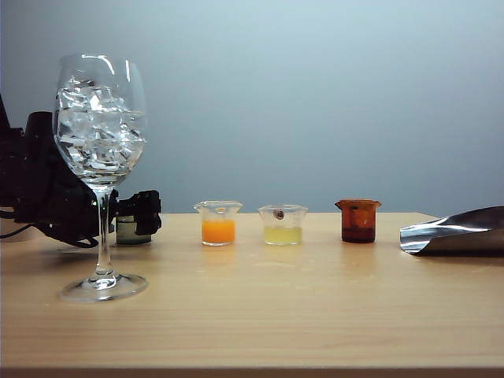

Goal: Pick up the first measuring cup from the left, pour the coconut rum inside into the goblet, and finally put the measuring cup back in its original place.

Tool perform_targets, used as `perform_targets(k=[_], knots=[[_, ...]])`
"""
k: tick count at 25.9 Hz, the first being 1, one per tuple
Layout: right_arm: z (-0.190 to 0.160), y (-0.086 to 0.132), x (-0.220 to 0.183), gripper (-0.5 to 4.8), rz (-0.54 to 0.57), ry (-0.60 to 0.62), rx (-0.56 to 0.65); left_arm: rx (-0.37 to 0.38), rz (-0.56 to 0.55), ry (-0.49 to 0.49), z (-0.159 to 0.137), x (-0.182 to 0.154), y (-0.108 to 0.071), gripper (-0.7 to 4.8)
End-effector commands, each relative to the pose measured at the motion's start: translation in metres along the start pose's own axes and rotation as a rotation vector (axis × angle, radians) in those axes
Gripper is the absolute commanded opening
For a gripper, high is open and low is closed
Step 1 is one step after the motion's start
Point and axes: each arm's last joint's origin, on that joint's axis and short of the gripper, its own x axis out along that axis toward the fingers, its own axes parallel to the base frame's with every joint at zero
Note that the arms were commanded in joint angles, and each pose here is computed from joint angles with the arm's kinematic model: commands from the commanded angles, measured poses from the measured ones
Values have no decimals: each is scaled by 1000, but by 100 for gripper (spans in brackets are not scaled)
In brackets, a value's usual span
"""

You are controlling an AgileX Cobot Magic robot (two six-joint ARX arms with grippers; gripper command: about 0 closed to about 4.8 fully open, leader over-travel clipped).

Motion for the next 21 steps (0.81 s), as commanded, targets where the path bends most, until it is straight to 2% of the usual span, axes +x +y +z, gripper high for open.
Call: perform_targets(k=[1, 3, 4, 5, 6, 9, 10, 11, 13, 16, 17, 21], knots=[[2, 0, 0, -9, -1, -10, -1, -22, 3, 4, 0, 0, 0, 479], [1, 0, 0, -9, -1, -6, -1, -30, -4, 7, 0, 0, 0, 479], [1, 0, 0, -9, -1, -5, -1, -42, -5, 7, 0, 0, 0, 462], [1, 0, 0, -9, -1, 0, -1, -60, -5, 7, 0, 0, 0, 415], [0, 0, 0, -9, -2, 9, 0, -66, -5, 8, 0, 0, 0, 393], [-1, 0, 0, -9, -4, 16, 0, -66, -4, 9, 0, 0, 0, 392], [-1, 0, 0, -9, -4, 16, 0, -66, -4, 9, 0, 0, 0, 374], [-1, 0, 0, -9, -4, 16, 0, -66, -4, 9, 0, 0, 0, 339], [-1, 0, 0, -9, -4, 17, 0, -65, -4, 9, 0, 0, 0, 226], [-1, 0, 0, -9, -4, 19, 0, -65, -4, 9, 0, 0, 0, 127], [-1, 0, 0, -9, -4, 21, 0, -65, -4, 6, 0, 0, 0, 111], [-1, 0, 0, -9, -4, 21, 0, -65, -4, 2, 1, 0, 0, 111]])
